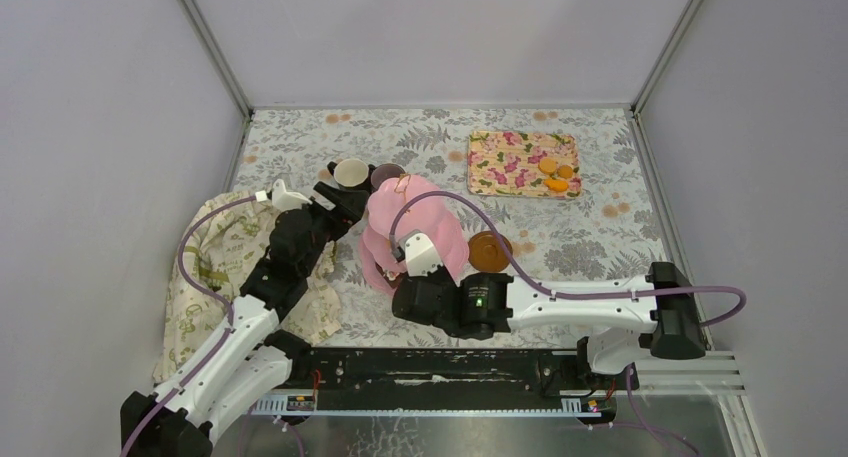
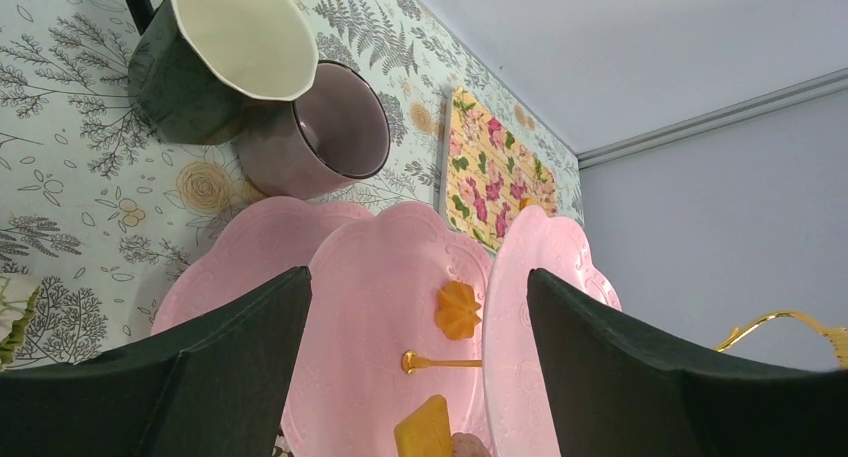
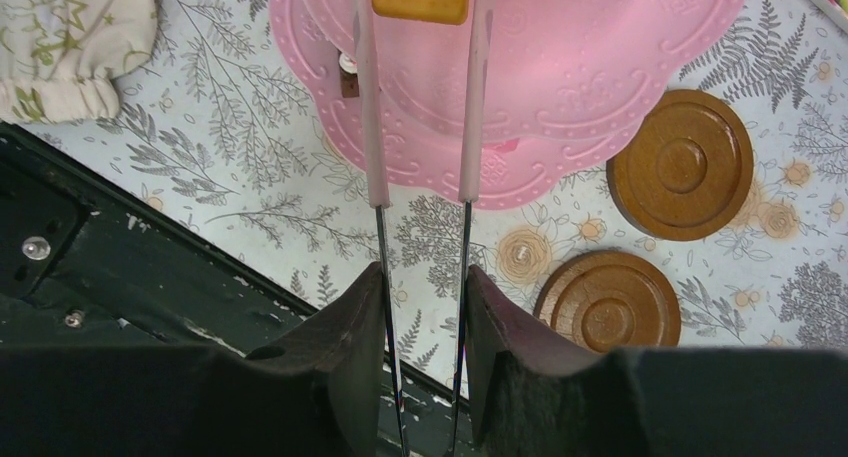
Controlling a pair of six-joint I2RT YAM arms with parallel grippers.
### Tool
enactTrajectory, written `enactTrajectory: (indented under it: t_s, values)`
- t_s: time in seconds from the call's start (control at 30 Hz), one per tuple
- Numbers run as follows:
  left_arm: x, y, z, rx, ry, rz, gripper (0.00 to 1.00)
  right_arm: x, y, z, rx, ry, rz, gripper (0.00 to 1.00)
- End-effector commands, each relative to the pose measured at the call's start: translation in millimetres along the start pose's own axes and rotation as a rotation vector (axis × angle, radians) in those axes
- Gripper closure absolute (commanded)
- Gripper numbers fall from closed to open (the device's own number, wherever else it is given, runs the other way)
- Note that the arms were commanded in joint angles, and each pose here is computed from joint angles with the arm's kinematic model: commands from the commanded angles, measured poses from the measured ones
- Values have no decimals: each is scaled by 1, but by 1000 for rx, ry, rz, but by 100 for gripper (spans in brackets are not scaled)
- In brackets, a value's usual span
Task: Serve the afternoon tea
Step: Place the desert on the desert table.
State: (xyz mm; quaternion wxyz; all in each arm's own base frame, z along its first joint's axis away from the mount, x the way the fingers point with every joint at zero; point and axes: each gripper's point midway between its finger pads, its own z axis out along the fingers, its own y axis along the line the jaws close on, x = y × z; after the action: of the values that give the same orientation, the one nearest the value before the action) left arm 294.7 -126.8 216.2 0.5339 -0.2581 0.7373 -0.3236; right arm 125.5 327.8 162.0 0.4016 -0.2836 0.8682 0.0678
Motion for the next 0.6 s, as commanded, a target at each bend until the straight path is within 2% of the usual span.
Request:
enactTrajectory:
  t_s: [0.0,0.57]
  values:
    - [-17,-14,-4,31,-49,9,14,-36,11,-5,-12,-98,59,100]
    - [-16,-11,-4,33,-49,6,14,-50,11,26,-18,-89,104,100]
